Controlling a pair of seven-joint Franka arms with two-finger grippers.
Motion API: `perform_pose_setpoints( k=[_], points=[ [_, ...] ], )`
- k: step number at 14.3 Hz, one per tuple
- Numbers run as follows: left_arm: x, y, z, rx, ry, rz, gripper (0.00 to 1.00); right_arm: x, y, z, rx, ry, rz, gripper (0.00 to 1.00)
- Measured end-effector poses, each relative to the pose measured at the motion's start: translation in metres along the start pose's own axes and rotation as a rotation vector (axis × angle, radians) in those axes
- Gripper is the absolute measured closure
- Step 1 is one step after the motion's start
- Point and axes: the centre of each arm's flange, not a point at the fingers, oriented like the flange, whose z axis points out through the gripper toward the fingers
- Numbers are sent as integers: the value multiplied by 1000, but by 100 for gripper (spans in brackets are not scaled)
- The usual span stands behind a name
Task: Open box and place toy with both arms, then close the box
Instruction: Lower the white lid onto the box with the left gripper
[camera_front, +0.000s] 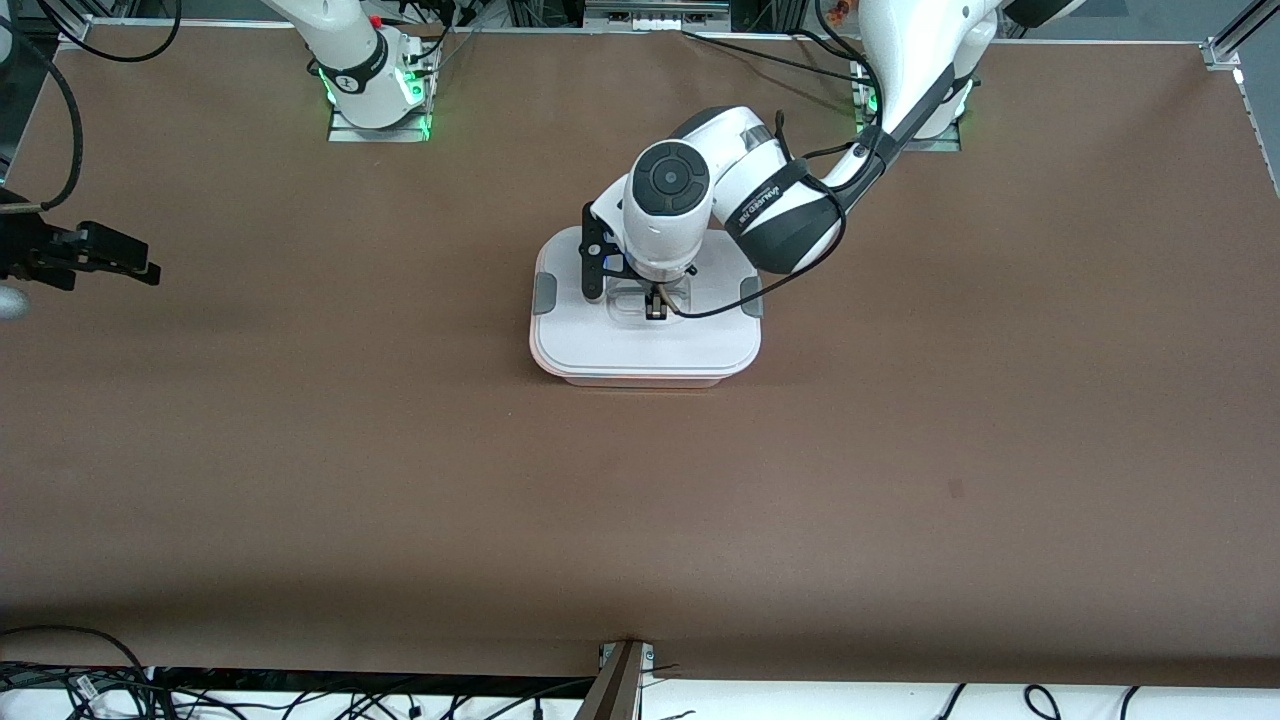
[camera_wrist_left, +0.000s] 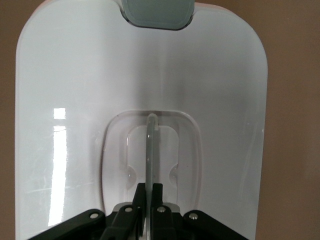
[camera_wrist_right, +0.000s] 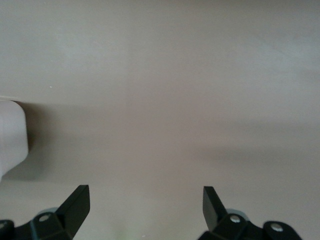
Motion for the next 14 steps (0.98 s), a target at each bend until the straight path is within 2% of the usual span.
perform_pose_setpoints(
  k=[3, 5, 10, 14],
  points=[
    [3, 2, 2, 10, -7, 11, 93, -3, -15, -1, -48, -18, -30, 0],
    [3, 1, 2, 23, -6, 15, 93, -5, -25, -1, -52, -29, -27, 0],
    [5, 1, 2, 47, -15, 29, 93, -14, -12, 5, -43, -95, 1, 0],
    [10, 6, 3, 64, -36, 51, 93, -15, -11, 6, -42, -102, 4, 0]
  ],
)
